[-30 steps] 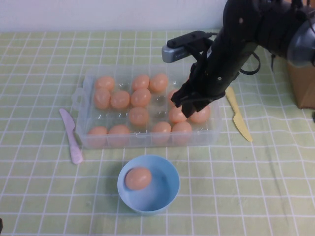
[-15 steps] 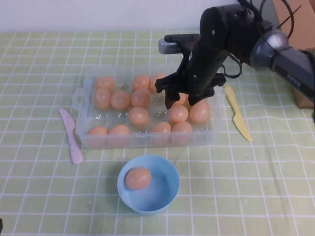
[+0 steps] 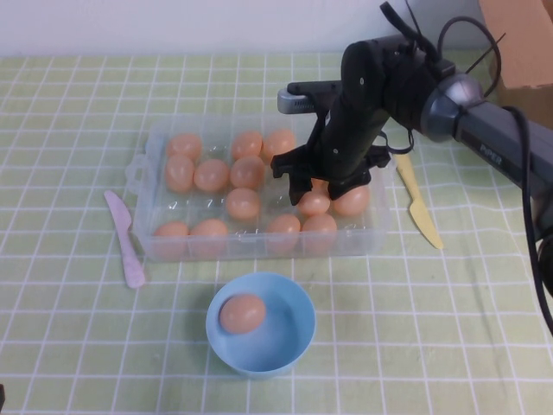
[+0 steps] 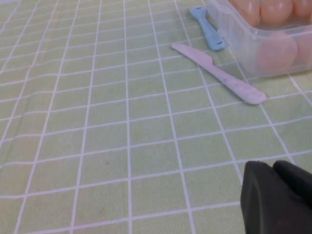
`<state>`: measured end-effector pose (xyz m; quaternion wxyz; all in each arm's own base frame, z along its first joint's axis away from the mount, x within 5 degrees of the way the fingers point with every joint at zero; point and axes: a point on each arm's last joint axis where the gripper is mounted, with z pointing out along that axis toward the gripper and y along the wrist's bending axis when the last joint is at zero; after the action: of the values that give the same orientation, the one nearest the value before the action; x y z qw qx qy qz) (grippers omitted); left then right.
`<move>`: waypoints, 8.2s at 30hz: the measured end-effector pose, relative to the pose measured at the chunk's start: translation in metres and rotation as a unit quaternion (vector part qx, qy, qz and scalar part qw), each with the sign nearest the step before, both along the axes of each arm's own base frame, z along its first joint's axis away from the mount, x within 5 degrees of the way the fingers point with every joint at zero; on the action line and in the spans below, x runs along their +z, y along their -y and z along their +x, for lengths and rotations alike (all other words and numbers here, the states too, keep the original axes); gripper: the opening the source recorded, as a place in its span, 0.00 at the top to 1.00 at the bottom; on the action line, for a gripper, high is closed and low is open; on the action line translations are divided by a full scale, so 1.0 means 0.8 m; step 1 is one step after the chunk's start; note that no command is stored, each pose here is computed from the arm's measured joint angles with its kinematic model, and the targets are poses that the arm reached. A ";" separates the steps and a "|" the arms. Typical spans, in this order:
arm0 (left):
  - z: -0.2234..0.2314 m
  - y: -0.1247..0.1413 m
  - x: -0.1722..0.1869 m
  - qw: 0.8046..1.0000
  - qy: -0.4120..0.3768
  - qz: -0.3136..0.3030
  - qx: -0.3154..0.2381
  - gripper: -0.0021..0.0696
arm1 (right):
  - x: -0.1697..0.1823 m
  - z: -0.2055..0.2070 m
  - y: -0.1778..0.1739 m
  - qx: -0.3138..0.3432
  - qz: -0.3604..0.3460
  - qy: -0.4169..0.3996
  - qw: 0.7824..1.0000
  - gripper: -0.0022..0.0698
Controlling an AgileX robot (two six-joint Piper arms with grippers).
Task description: Take an egg out of the egg box
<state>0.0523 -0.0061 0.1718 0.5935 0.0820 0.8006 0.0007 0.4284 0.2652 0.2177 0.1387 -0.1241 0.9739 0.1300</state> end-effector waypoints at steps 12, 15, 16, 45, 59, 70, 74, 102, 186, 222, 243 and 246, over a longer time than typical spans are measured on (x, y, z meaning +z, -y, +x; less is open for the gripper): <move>0.000 0.000 0.000 1.000 0.000 0.000 0.000 0.97 | -0.015 0.006 -0.003 -0.003 0.001 0.005 1.000 0.34; 0.000 0.000 0.000 1.000 0.000 0.000 0.000 0.97 | -0.018 0.008 -0.004 -0.004 0.003 0.007 1.000 0.34; 0.000 0.000 0.000 1.000 0.000 0.000 0.000 0.97 | -0.019 0.008 -0.004 -0.004 0.003 0.007 1.000 0.34; 0.000 0.000 0.000 1.000 0.000 0.001 0.000 0.97 | 0.115 -0.043 0.011 0.045 0.034 0.049 0.997 0.45; 0.000 0.000 0.000 1.000 0.000 0.001 0.000 0.97 | 0.148 -0.171 -0.002 0.203 0.026 0.068 0.976 0.45; 0.000 0.000 0.000 1.000 0.000 0.001 0.000 0.97 | 0.088 -0.220 -0.006 0.231 0.063 0.075 0.968 0.46; 0.000 0.000 0.000 1.000 0.000 0.001 0.000 0.97 | 0.070 -0.213 -0.012 0.249 0.050 0.072 0.965 0.46; 0.000 0.000 0.000 1.000 0.000 0.001 0.000 0.97 | -0.020 -0.186 -0.035 0.268 0.009 0.035 0.963 0.46; 0.000 0.000 0.000 1.000 0.000 0.001 0.000 0.97 | 0.023 -0.391 0.302 -0.052 -0.023 0.440 0.896 0.99; 0.000 0.000 0.000 1.000 0.000 0.001 0.000 0.97 | -0.050 -0.468 0.323 -0.141 0.007 0.493 0.858 0.99; 0.000 0.000 0.000 1.000 0.000 0.001 0.000 0.97 | -0.057 -0.470 0.323 -0.138 0.003 0.467 0.874 0.99; 0.000 0.000 0.000 1.000 0.000 0.001 0.000 0.97 | -0.057 -0.470 0.323 -0.138 0.003 0.467 0.874 0.99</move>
<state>0.0523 -0.0061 0.1718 0.5935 0.0824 0.8006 0.0013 0.0525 0.0072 0.1722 0.5942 -0.0346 0.8026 0.0397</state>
